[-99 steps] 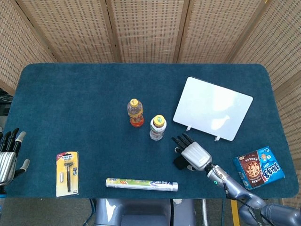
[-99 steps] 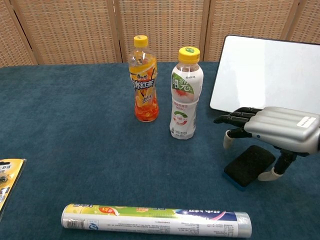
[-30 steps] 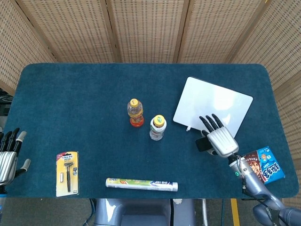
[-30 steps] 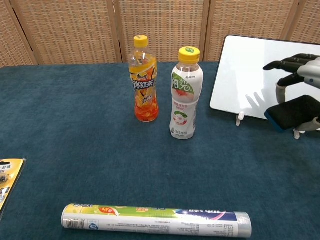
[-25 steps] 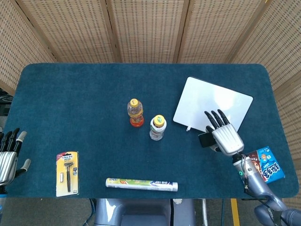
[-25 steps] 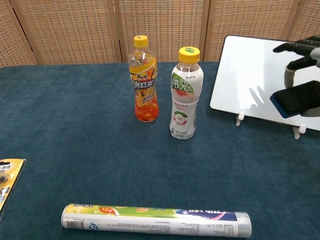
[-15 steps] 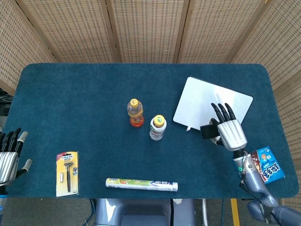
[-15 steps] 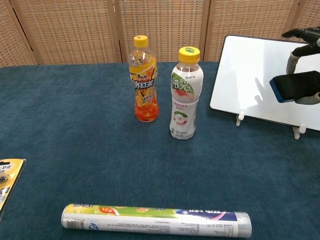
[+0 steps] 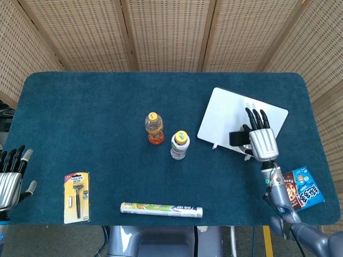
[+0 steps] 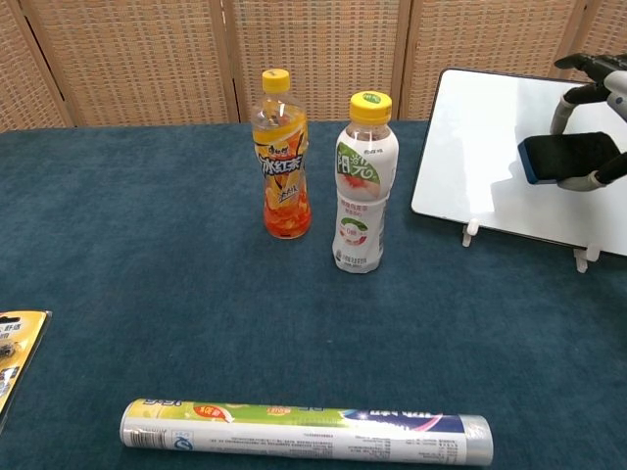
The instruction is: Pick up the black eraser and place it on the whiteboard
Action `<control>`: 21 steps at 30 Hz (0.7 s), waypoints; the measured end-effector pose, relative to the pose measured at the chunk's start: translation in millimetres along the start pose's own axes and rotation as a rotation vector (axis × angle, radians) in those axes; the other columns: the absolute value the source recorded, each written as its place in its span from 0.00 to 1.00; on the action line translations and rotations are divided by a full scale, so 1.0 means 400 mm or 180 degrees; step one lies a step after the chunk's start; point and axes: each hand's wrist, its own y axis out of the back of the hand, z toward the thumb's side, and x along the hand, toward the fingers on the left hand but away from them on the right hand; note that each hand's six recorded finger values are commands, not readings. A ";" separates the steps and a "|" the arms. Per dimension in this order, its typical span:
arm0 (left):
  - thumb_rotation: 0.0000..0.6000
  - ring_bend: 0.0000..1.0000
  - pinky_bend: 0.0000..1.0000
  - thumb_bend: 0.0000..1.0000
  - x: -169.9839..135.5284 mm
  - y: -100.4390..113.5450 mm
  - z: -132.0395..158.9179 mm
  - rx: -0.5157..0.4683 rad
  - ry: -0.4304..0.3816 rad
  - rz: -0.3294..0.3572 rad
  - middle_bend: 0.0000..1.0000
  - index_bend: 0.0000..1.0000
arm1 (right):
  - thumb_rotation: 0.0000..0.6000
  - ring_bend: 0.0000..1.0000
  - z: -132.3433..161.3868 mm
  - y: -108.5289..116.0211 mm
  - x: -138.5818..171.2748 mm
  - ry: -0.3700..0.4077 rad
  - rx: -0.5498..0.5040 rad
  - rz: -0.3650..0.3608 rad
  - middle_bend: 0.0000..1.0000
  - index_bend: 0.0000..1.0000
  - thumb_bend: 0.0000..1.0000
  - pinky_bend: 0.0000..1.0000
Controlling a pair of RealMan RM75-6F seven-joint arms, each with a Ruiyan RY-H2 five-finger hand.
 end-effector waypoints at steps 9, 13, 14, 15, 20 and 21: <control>1.00 0.00 0.00 0.33 0.002 0.000 0.003 -0.0001 -0.0010 -0.0009 0.00 0.00 | 1.00 0.00 -0.036 -0.009 -0.038 -0.0211 0.0023 -0.0118 0.06 0.51 0.16 0.00; 1.00 0.00 0.00 0.33 0.002 -0.001 0.003 0.0002 -0.0009 -0.0013 0.00 0.00 | 1.00 0.00 -0.043 -0.018 -0.048 -0.0264 0.0021 -0.0110 0.06 0.51 0.16 0.00; 1.00 0.00 0.00 0.33 0.002 -0.001 0.004 0.0002 -0.0008 -0.0017 0.00 0.00 | 1.00 0.00 -0.045 -0.019 -0.049 -0.0274 0.0019 -0.0096 0.06 0.51 0.16 0.00; 1.00 0.00 0.00 0.33 0.002 -0.001 0.004 0.0001 -0.0007 -0.0017 0.00 0.00 | 1.00 0.00 -0.047 -0.022 -0.051 -0.0284 0.0022 -0.0078 0.06 0.51 0.16 0.00; 1.00 0.00 0.00 0.33 0.001 0.000 0.005 -0.0005 -0.0004 -0.0016 0.00 0.00 | 1.00 0.00 -0.052 -0.019 -0.059 -0.0302 0.0096 -0.0092 0.06 0.51 0.16 0.00; 1.00 0.00 0.00 0.33 0.001 0.001 0.005 -0.0005 -0.0004 -0.0014 0.00 0.00 | 1.00 0.00 -0.051 -0.016 -0.060 -0.0306 0.0101 -0.0111 0.06 0.51 0.16 0.00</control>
